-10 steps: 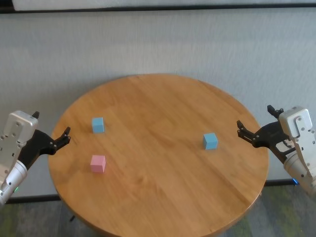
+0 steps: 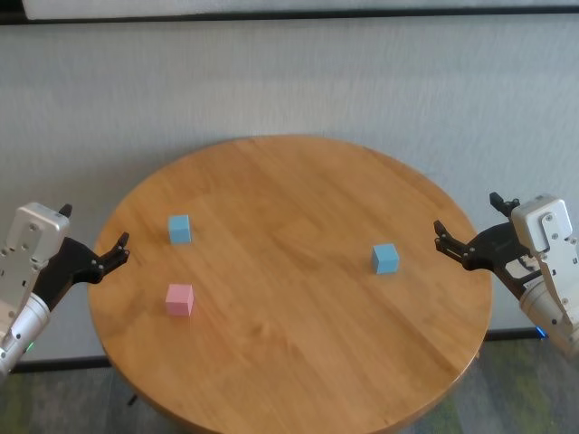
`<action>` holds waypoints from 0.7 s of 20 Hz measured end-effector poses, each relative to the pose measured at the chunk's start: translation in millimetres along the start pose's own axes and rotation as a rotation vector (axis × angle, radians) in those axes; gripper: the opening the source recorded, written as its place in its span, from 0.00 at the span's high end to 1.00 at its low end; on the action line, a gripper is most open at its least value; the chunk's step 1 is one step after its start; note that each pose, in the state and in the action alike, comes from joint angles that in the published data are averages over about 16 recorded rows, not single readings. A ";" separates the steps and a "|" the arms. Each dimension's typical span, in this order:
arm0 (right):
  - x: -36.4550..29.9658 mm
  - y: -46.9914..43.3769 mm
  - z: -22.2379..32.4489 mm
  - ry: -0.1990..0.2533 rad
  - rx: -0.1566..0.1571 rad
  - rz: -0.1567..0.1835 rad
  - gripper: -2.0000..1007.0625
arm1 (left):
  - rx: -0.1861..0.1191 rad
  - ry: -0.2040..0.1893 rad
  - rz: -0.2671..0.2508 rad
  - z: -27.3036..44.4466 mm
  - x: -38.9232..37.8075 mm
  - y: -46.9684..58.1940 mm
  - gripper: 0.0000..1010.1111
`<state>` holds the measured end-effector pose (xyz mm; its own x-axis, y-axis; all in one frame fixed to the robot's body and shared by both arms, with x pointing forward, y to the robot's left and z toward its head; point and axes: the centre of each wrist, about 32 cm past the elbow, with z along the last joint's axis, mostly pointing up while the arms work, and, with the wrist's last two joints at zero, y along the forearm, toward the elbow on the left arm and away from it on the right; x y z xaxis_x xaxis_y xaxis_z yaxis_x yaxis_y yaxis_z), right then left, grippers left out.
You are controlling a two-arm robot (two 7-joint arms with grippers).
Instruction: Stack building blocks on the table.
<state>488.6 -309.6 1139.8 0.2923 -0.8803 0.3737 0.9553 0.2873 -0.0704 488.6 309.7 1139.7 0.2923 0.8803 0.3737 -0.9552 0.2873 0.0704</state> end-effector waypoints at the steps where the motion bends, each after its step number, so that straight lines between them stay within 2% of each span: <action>1: 0.0 0.0 0.0 0.000 0.000 0.000 0.00 | 0.000 0.000 0.000 0.0 0.0 0.0 0.01; 14: 0.0 0.0 0.0 0.000 0.000 0.000 0.00 | 0.000 0.000 0.000 0.0 0.0 0.0 0.01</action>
<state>488.6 -309.6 1139.8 0.2923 -0.8803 0.3737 0.9553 0.2873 -0.0704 488.6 309.7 1139.7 0.2923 0.8803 0.3737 -0.9552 0.2873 0.0704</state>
